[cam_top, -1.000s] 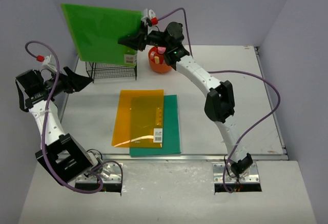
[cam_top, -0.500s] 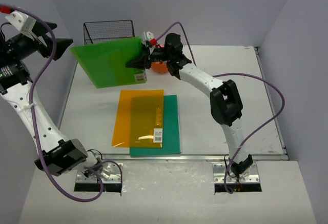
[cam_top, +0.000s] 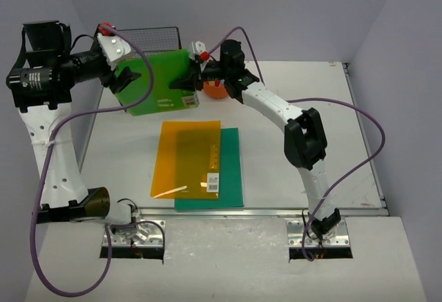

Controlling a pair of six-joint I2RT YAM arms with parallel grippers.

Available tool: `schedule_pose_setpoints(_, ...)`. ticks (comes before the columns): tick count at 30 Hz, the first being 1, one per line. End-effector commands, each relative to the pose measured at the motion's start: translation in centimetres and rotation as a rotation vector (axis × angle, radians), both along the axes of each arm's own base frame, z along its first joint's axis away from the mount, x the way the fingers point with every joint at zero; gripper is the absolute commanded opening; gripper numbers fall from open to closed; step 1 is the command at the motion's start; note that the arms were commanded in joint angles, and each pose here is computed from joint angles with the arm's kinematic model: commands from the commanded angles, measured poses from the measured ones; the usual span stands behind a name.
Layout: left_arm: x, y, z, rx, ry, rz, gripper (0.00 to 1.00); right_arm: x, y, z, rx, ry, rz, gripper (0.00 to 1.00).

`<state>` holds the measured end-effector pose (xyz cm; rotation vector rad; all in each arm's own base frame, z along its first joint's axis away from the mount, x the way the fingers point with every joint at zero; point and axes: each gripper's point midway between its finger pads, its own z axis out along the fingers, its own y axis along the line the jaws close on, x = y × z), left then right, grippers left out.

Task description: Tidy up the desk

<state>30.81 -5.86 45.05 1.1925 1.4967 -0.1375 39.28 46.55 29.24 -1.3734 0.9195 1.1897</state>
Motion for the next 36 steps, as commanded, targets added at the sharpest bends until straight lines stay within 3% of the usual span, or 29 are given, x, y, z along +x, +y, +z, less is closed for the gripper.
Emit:
schedule_pose_setpoints(1, -0.9, -2.4, -1.5, 0.059, 0.046, -0.055, 0.68, -1.0, -0.3, 6.1, 0.095, -0.223, -0.005, 0.0)
schedule_pose_setpoints(7, 0.2, -4.1, -4.3, 0.13, 0.104, -0.092, 0.63, -2.7, -0.8, 5.4, 0.099, -0.339, 0.025, 0.0)
schedule_pose_setpoints(16, 2.4, -4.2, -7.5, 0.322, 0.126, -0.073, 0.47, -4.4, -0.9, 5.9, 0.139, -0.458, 0.008, 0.0)
schedule_pose_setpoints(20, 2.7, -3.9, -6.3, 0.319, 0.105, -0.037, 0.54, -4.8, -0.6, 5.4, 0.14, -0.46, 0.004, 0.0)
schedule_pose_setpoints(22, 1.5, -4.3, -5.2, 0.3, 0.068, -0.062, 0.63, -4.4, -0.5, 5.2, 0.125, -0.429, -0.018, 0.0)
schedule_pose_setpoints(27, -2.8, -6.2, -2.6, 0.187, -0.006, -0.163, 0.76, -2.6, 0.0, 3.9, 0.06, -0.305, -0.074, 0.0)
schedule_pose_setpoints(36, -4.2, -4.9, 0.1, 0.175, -0.065, -0.075, 0.81, -2.3, 0.2, 2.8, 0.017, -0.155, -0.09, 0.0)
